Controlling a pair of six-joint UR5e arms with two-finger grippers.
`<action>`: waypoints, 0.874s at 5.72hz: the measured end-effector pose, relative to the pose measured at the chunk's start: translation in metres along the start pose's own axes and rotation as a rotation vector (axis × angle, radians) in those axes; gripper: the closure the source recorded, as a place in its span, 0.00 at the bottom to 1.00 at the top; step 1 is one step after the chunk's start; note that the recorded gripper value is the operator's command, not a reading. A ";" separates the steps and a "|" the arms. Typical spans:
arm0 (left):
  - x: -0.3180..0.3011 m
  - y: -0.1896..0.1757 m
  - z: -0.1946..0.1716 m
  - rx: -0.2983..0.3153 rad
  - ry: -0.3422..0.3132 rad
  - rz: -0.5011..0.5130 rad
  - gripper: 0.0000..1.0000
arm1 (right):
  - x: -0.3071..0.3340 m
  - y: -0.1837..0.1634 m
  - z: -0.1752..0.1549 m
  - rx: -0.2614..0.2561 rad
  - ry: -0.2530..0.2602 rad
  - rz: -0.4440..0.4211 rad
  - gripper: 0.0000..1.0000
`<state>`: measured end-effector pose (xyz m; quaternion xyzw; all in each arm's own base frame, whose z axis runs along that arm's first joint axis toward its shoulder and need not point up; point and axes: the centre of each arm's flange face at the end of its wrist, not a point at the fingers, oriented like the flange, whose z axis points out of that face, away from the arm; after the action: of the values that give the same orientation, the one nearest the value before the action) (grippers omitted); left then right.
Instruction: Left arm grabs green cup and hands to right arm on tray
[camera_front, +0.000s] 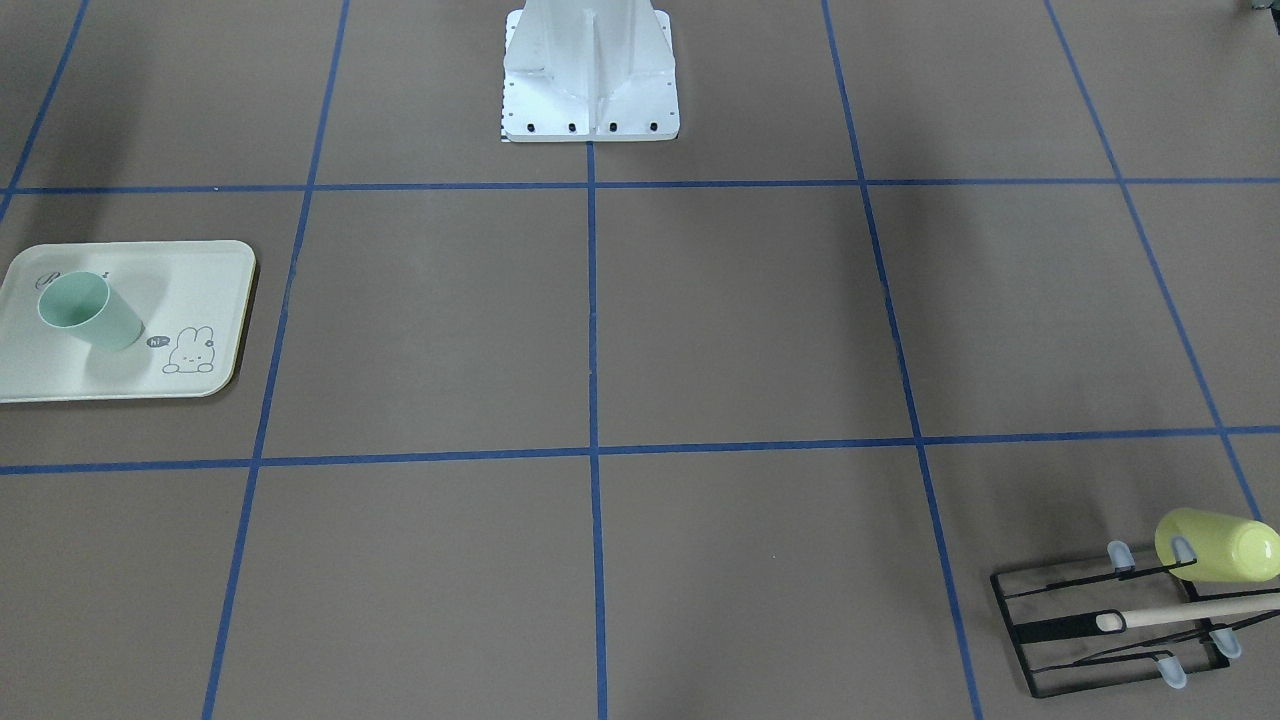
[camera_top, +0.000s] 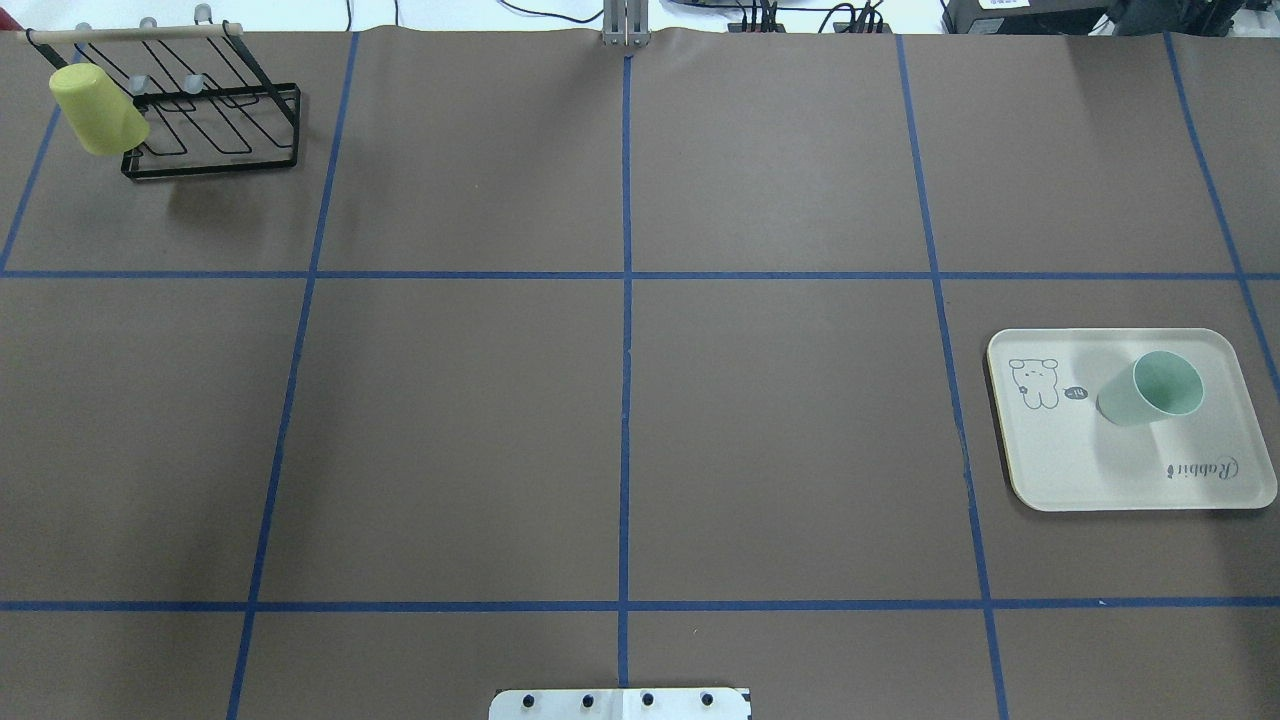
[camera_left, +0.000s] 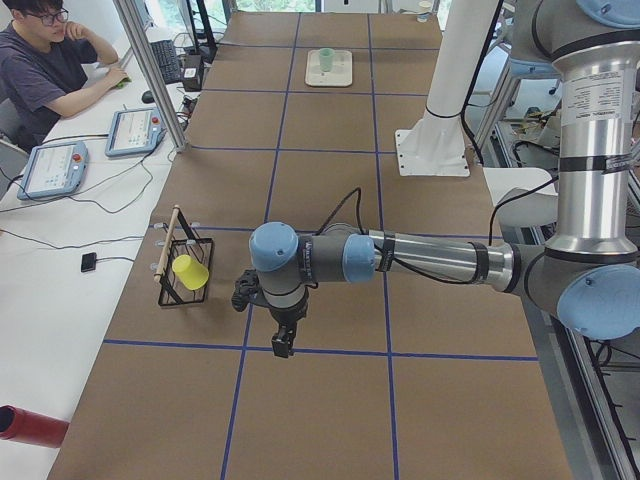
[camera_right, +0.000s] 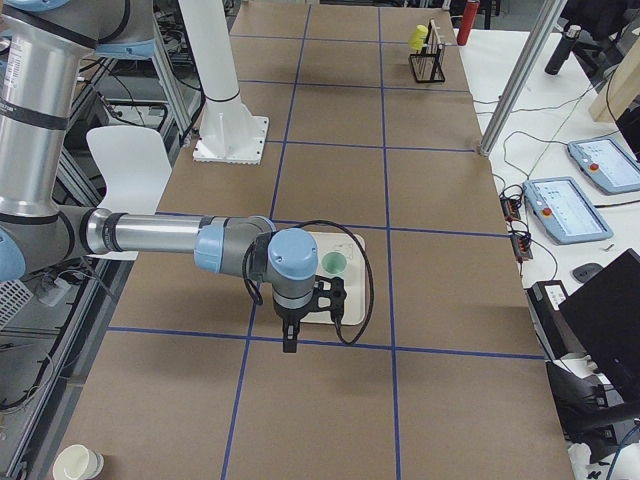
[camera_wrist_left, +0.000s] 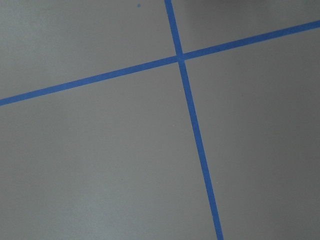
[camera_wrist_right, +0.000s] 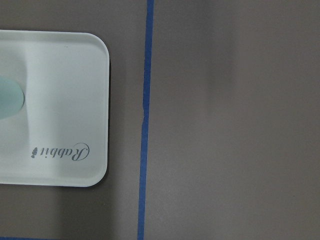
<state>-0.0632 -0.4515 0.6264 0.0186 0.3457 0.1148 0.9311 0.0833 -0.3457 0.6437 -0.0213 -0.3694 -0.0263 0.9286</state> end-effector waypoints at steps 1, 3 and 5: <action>0.001 0.000 -0.001 0.003 0.000 0.003 0.00 | 0.000 0.000 0.000 0.000 0.000 0.002 0.00; 0.004 0.001 -0.005 0.011 -0.002 0.006 0.00 | -0.002 -0.002 -0.001 0.003 -0.001 0.002 0.00; 0.004 0.002 -0.005 0.012 -0.002 0.005 0.00 | -0.002 -0.003 -0.002 0.005 -0.001 0.003 0.00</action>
<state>-0.0639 -0.4489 0.6204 0.0251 0.3454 0.1153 0.9310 0.0828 -0.3487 0.6408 -0.0194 -0.3699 -0.0238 0.9286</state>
